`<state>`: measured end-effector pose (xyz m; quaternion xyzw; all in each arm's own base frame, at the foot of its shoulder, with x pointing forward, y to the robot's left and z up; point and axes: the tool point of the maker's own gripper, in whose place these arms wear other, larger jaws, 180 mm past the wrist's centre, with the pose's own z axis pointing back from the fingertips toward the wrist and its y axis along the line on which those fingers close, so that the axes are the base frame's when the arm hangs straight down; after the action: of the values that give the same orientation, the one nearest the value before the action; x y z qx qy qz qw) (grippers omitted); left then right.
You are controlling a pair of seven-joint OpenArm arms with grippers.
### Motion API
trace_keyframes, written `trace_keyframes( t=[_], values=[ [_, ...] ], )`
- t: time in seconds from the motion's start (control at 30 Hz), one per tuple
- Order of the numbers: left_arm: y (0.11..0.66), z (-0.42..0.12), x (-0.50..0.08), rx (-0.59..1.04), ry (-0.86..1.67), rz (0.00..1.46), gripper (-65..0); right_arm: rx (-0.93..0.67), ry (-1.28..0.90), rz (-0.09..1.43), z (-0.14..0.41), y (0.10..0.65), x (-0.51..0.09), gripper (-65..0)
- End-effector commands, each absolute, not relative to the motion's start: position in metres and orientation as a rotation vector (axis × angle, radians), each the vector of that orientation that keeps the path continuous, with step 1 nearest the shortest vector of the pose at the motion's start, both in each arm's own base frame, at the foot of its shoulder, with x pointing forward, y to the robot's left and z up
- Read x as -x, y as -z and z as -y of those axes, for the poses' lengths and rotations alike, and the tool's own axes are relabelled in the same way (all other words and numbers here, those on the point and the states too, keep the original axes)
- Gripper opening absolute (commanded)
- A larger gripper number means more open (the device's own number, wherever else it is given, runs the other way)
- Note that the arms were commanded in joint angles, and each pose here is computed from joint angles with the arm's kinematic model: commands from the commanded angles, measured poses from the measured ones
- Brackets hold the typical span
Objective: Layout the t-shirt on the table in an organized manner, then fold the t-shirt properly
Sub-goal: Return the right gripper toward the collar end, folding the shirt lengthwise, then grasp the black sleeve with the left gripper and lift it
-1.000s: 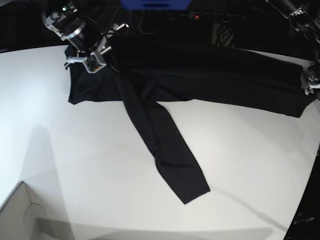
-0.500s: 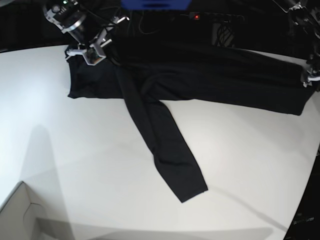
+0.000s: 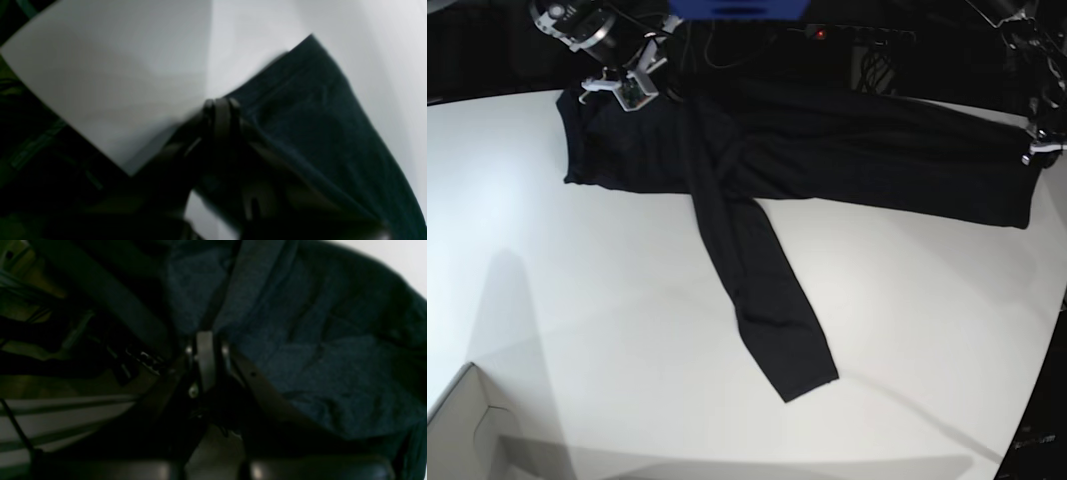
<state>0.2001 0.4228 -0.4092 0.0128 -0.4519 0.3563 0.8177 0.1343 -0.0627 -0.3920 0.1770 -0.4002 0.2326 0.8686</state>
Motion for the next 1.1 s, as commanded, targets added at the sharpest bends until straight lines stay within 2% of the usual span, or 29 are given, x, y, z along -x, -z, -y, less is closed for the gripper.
trace_keyframes(
  t=[0.0, 0.07, 0.2, 0.27, 0.33, 0.53, 0.77, 0.97, 1.07],
  values=[
    [0.393, -0.434, -0.206, -0.047, -0.741, 1.014, -64.4, -0.378, -0.493, 0.870, 0.065, 0.384, -0.137, -65.0],
    [0.394, -0.434, -0.206, -0.045, -0.741, 1.010, -62.7, -0.370, -0.514, 0.855, 0.069, 0.387, -0.135, -61.4],
    [0.392, -0.433, -0.207, -0.046, -0.736, 1.011, -49.1, -0.355, -0.518, 0.842, 0.073, 0.387, -0.135, -49.6],
    [0.391, -0.432, -0.207, -0.048, -0.733, 1.015, -42.9, -0.349, -0.516, 0.847, 0.074, 0.386, -0.136, -46.0],
    [0.387, -0.433, -0.207, -0.054, -0.728, 1.025, -39.6, -0.332, -0.513, 0.872, 0.078, 0.378, -0.141, -44.5],
    [0.369, -0.435, -0.212, -0.076, -0.698, 1.066, -39.0, -0.314, -0.529, 0.944, 0.077, 0.354, -0.154, -43.5],
    [0.334, -0.435, -0.224, -0.097, -0.648, 1.154, -38.8, -0.310, -0.526, 0.978, 0.076, 0.349, -0.166, -37.7],
    [0.299, -0.422, -0.239, -0.019, -0.629, 1.277, -38.8, -0.270, -0.458, 1.025, 0.086, 0.342, -0.182, -35.5],
    [0.298, -0.385, -0.263, 0.083, -0.535, 1.246, -38.8, -0.222, -0.400, 1.052, 0.101, 0.338, -0.194, -35.5]
  ],
)
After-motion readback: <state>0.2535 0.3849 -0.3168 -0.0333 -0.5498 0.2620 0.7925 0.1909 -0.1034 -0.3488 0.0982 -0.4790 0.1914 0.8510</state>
